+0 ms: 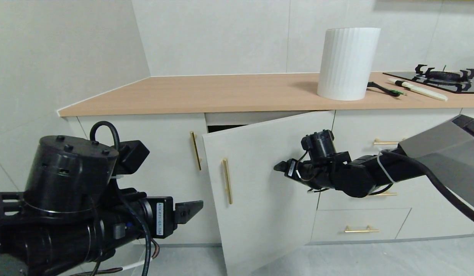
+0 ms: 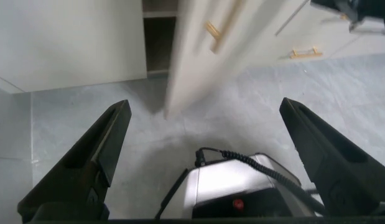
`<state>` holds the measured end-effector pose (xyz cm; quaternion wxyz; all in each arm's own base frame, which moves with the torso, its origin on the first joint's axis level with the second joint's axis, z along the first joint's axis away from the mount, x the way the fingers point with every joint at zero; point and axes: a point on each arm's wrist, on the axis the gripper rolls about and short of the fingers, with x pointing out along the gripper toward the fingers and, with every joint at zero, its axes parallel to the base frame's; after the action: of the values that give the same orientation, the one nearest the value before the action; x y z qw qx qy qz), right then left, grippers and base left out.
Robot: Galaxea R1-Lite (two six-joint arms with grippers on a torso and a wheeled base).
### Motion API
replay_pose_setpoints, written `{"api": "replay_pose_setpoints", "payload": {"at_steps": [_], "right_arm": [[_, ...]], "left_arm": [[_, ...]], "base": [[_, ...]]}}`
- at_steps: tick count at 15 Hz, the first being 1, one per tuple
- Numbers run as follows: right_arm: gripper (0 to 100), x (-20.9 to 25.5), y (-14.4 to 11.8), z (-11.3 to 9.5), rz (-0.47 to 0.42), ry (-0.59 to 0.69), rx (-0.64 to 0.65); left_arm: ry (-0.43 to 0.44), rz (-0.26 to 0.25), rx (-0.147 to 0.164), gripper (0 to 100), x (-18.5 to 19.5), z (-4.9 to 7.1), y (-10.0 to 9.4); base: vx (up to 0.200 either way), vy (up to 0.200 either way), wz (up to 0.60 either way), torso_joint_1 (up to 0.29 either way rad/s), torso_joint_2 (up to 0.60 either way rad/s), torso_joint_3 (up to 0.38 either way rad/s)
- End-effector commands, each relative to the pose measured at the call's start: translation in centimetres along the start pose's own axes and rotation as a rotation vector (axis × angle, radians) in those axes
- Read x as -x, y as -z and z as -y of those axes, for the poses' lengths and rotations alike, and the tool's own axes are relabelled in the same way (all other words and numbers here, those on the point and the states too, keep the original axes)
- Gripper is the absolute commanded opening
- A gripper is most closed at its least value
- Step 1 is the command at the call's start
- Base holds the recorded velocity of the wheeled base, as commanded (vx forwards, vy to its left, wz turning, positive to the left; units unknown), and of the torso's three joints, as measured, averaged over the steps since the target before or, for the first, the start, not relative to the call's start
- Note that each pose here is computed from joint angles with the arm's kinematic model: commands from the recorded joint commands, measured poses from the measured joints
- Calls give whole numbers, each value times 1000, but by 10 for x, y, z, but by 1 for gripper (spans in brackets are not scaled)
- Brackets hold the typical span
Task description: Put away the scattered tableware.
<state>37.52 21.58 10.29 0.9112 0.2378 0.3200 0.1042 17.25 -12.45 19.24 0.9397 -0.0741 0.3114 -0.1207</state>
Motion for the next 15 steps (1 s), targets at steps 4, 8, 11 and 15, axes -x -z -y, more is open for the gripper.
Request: {"api": "replay_pose_setpoints", "payload": {"at_steps": [4,8,11,15], "right_arm": [[100,-12,2,-2,62,12,-21],[100,-23,-1,-4,118,47,-67],[100,-31,-2,-3,154,81,-73],[100,-39,-7,3,192,120,-84]], "left_arm": [[-2,-1,1,100,-1,0,0],[-2,-1,1,100,-1,0,0],[-4,-4,0,100,-1,0,0],[-3,-6,0,100,-2,0,0]], "base": [[0,0,0,0,0,0],[0,0,0,0,0,0],[0,0,0,0,0,0],[0,0,0,0,0,0]]}}
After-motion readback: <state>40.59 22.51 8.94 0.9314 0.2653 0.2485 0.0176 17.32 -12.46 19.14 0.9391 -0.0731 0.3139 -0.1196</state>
